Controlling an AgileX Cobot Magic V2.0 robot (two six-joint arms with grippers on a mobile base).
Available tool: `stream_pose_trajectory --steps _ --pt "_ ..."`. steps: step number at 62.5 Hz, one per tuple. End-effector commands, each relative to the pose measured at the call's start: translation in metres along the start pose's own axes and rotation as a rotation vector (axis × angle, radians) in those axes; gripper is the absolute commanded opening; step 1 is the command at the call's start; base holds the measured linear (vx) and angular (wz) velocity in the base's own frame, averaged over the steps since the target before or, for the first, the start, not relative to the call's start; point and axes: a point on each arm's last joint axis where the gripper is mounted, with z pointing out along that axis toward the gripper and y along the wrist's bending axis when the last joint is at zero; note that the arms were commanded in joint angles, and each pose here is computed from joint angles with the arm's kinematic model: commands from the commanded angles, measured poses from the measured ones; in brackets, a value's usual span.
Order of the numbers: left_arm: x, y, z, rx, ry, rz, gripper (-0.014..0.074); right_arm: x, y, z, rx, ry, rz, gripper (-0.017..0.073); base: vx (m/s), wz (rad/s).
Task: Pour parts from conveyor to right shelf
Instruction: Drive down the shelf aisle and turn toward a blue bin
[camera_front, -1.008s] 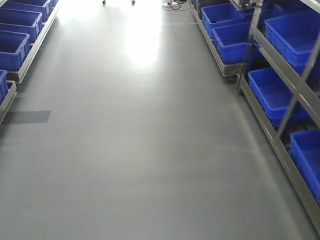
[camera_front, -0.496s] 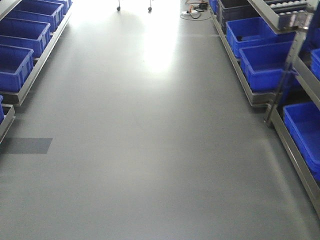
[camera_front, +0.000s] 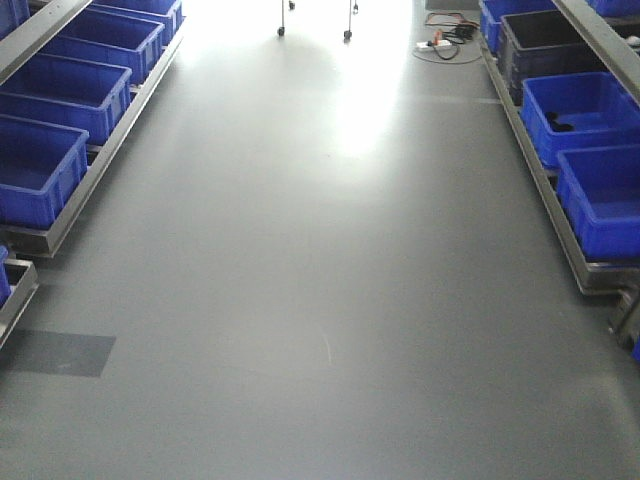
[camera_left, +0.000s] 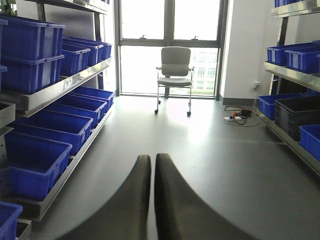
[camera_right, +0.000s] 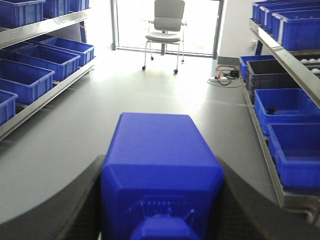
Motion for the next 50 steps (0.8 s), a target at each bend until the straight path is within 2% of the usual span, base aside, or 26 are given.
stream_pose_trajectory --steps 1,29,39,50 --pt "0.003 -0.0003 -0.0002 0.002 -0.054 -0.01 -0.0006 -0.0164 0.0 -0.0022 0.002 -0.102 -0.018 -0.0009 0.57 0.17" --pt "0.003 -0.0003 -0.0002 0.002 -0.054 -0.01 -0.0006 -0.0164 0.0 -0.0022 0.002 -0.102 -0.018 -0.0009 0.49 0.25" --pt "0.003 -0.0004 -0.0002 0.003 -0.054 -0.01 -0.0006 -0.0164 0.0 -0.0022 0.002 -0.102 -0.018 -0.0009 0.39 0.63" --pt "0.003 -0.0004 -0.0002 0.003 -0.054 -0.01 -0.0006 -0.0164 0.0 -0.0022 0.002 -0.102 -0.018 -0.0009 0.33 0.97"
